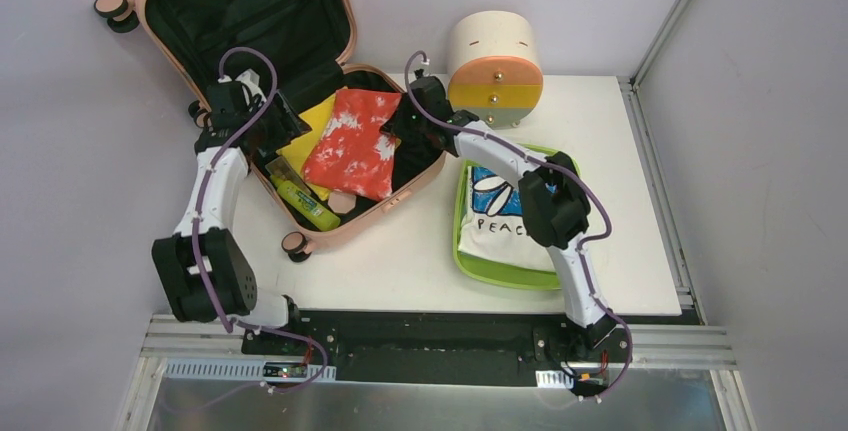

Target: Open, take out, and arrange the luggage

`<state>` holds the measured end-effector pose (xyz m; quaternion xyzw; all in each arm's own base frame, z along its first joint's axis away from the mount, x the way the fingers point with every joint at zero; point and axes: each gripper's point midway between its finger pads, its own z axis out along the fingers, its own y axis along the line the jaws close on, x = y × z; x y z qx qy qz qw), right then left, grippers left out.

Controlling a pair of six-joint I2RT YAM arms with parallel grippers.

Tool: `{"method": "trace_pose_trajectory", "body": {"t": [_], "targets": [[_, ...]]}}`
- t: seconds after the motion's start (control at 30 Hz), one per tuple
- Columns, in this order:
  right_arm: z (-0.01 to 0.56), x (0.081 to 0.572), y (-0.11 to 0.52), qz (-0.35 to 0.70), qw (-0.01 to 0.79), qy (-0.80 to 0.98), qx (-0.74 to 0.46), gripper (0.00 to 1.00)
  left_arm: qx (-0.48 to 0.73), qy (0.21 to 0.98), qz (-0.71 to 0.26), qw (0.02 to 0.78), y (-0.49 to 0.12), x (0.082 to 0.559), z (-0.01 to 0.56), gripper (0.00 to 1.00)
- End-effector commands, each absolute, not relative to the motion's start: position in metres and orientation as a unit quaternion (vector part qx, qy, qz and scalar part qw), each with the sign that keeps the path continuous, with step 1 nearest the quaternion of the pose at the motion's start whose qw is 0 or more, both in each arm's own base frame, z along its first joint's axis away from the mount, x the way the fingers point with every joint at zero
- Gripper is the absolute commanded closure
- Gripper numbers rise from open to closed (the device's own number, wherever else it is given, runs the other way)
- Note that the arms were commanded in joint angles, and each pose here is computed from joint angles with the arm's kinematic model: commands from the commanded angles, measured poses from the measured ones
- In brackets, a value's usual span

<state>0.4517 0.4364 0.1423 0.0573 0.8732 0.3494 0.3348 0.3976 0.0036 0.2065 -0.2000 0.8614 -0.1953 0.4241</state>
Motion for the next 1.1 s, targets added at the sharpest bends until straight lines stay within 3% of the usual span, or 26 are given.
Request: {"method": "trace_pose_trajectory", "body": {"t": [0.0,0.43,0.9,1.0,1.07], "targets": [[0.199,0.458,0.434,0.397,0.362,0.843,-0.029,1.0,-0.147,0.874,-0.201,0.417,0.004,0.418,0.199,0.35],[0.196,0.47,0.434,0.406,0.368,0.835,-0.049,1.0,-0.109,0.898,-0.237,0.354,-0.003,0.455,0.142,0.33],[0.19,0.474,0.44,0.416,0.372,0.829,-0.044,1.0,-0.094,0.908,-0.293,0.284,-0.036,0.465,0.089,0.34],[0.187,0.474,0.439,0.414,0.371,0.83,-0.044,1.0,-0.09,0.905,-0.301,0.286,-0.038,0.465,0.093,0.41],[0.188,0.474,0.44,0.415,0.371,0.83,-0.043,1.0,-0.087,0.903,-0.306,0.29,-0.041,0.463,0.1,0.54]]}}
